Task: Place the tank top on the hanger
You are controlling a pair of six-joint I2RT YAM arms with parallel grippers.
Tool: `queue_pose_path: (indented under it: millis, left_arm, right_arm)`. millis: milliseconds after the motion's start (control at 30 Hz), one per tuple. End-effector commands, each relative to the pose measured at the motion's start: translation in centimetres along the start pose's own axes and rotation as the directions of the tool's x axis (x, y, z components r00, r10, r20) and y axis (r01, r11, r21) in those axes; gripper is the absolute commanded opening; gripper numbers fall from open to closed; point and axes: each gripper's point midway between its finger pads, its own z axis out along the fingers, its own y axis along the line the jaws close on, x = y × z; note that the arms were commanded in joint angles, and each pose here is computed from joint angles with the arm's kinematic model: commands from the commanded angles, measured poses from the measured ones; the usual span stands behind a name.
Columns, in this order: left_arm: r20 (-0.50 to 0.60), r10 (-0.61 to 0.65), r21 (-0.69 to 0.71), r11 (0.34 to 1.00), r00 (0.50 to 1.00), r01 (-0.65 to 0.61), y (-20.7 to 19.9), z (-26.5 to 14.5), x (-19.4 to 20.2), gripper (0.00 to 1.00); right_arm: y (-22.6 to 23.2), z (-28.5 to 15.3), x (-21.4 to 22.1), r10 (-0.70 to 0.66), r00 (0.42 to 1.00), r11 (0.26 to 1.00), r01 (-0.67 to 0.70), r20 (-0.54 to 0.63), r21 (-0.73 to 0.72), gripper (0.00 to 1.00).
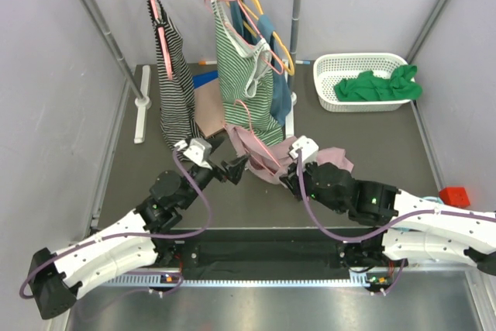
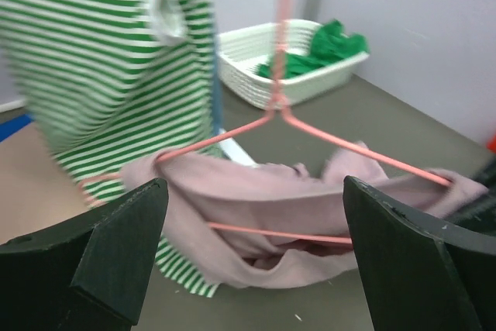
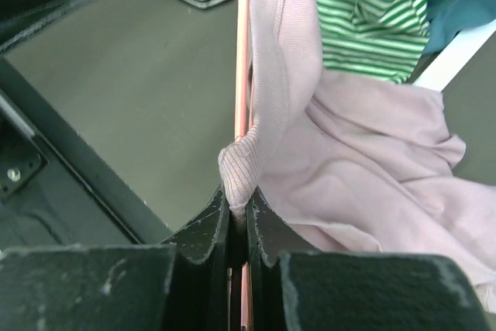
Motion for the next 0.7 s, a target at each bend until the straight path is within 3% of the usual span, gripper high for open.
queue_pose_path:
  millis: [0,33,167,400,667]
  left_arm:
    - [0.059,-0.048,-0.323,0.944,0.997,0.064,5.7,-1.8,-1.1,0.99]
    - [0.058,-0.045,-0.442,0.894,0.997,0.066,7.8,-2.8,-0.6,0.99]
    - [-0.002,-0.045,-0.597,0.801,0.999,0.034,10.8,-5.3,2.3,0.99]
    - [-0.04,-0.047,-0.616,0.788,0.998,0.013,11.1,-5.6,3.4,0.99]
    - [-0.025,-0.058,-0.629,0.777,0.998,0.029,11.3,-5.9,2.9,0.99]
  right_arm:
    - [0.2,-0.5,-5.5,0.104,0.972,0.994,-0.106,0.211,-0.003,0.0]
    - [0.3,-0.6,-6.0,0.105,0.968,0.994,-0.105,0.226,-0.011,0.0]
    - [1.2,-0.8,-9.0,0.091,0.956,0.996,-0.083,0.279,-0.039,0.0]
    - [3.9,-1.8,-16.0,0.149,0.925,0.985,-0.106,0.351,-0.138,0.0]
    - [4.8,-2.0,-21.3,0.182,0.889,0.98,-0.132,0.419,-0.145,0.0]
